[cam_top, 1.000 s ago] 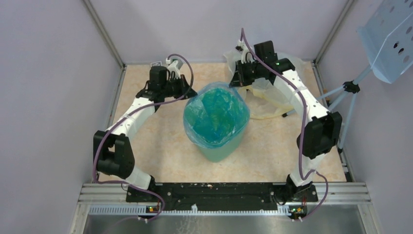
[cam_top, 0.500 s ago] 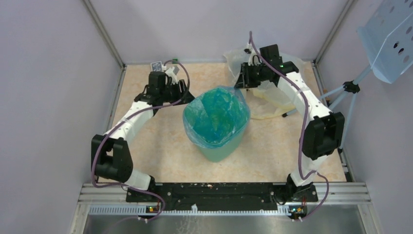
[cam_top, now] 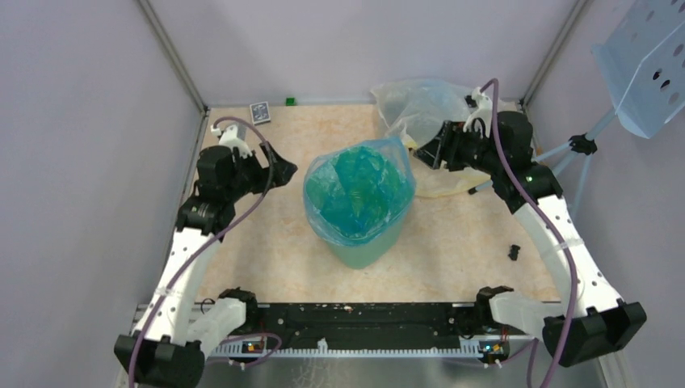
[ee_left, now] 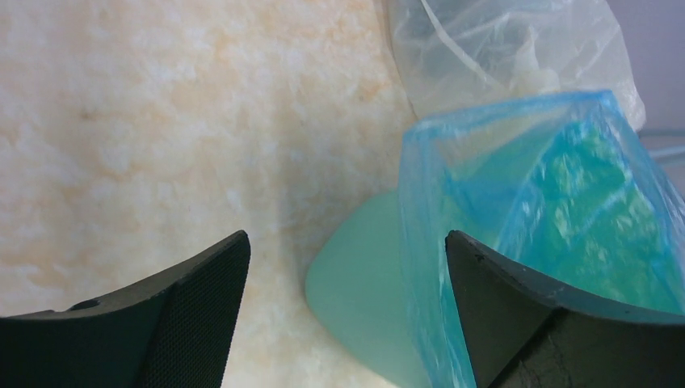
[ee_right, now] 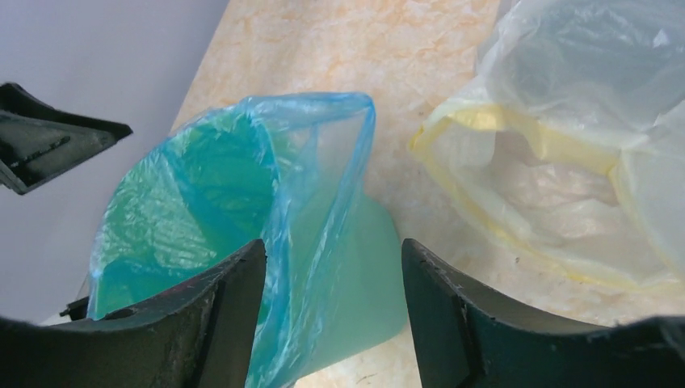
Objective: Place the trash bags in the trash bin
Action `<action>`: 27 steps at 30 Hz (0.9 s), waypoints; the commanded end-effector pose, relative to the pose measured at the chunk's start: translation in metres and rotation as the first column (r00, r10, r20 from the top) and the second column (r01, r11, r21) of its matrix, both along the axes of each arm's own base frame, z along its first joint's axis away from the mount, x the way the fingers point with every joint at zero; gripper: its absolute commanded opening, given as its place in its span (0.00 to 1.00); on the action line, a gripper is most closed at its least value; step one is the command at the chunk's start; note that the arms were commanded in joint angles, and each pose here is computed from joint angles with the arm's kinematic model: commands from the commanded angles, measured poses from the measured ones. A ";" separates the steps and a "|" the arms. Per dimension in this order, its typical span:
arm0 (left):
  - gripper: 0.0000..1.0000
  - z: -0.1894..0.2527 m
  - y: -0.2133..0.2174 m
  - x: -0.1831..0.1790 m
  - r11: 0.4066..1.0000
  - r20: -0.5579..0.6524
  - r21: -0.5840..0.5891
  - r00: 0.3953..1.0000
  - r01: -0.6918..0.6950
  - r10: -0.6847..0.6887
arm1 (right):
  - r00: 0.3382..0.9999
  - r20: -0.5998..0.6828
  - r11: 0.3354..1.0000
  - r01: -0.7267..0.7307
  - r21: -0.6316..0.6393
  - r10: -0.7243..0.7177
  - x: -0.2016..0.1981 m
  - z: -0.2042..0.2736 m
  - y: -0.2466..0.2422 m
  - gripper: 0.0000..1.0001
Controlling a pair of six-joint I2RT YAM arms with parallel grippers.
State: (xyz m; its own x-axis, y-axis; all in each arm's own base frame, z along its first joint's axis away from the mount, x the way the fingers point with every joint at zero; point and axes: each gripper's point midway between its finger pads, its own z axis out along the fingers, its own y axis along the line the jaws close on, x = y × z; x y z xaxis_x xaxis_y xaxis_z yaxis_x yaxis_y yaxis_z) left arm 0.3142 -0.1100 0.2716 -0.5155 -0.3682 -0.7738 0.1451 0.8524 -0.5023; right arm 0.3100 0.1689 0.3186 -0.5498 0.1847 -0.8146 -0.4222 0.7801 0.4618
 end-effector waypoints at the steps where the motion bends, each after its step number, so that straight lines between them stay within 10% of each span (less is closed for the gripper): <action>1: 0.95 -0.005 -0.012 -0.042 0.990 -0.035 -0.138 0.999 0.032 -0.037 | 1.000 -0.006 0.996 -0.008 0.091 0.008 -0.018 -0.004 0.005 0.60; 10: 0.86 0.008 -0.045 -0.095 0.894 -0.010 -0.415 0.982 0.170 -0.191 | 0.999 -0.048 0.971 -0.013 0.240 0.025 -0.053 -0.017 0.010 0.42; 22: 0.69 -0.023 -0.055 -0.096 0.866 -0.097 -0.467 0.964 0.176 -0.248 | 0.981 -0.151 0.958 -0.080 0.276 0.125 -0.055 -0.046 0.026 0.38; 27: 0.62 -0.033 -0.056 -0.094 0.863 -0.113 -0.474 0.960 0.174 -0.256 | 0.972 -0.185 0.955 -0.087 0.283 0.143 -0.055 -0.057 0.029 0.17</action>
